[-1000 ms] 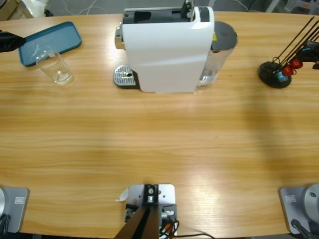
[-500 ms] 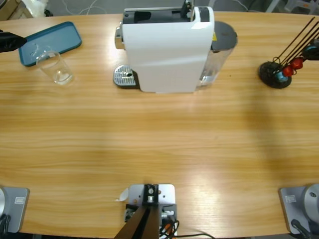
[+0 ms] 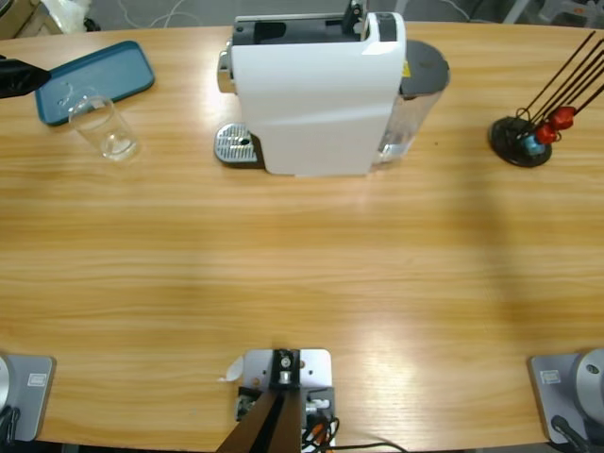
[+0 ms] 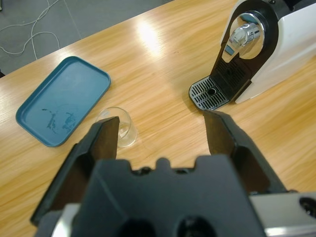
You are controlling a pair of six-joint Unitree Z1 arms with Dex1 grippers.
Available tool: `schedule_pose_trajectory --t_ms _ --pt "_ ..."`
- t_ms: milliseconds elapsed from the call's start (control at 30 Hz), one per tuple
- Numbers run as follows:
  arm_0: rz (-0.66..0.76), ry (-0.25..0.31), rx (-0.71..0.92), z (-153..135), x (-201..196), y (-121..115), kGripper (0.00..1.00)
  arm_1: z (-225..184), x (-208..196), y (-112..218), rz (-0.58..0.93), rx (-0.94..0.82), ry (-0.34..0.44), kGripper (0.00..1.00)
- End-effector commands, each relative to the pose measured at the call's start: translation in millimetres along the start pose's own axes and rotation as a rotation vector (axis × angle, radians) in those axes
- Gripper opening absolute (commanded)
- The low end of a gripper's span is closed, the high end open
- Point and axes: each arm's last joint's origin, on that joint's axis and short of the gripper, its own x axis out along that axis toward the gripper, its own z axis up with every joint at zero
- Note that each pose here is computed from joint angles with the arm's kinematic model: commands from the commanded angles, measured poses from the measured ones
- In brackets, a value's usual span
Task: Pour coffee
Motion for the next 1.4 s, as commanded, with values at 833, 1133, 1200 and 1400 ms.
schedule_pose_trajectory --t_ms 833,1133,1200,1400 --pt "-0.039 0.028 -0.002 -12 5 -1 0.736 -29 -141 188 0.977 -1.401 -0.262 0.000" --pt "-0.039 0.031 0.000 -14 5 -1 0.735 -16 -82 261 0.994 -1.437 -0.246 0.000" --pt "-0.039 0.033 0.000 -14 5 -1 0.738 -8 -70 263 0.984 -1.418 -0.249 0.000" --pt "-0.039 0.038 0.000 -14 8 -2 0.738 18 -46 267 0.943 -1.416 -0.277 0.000"
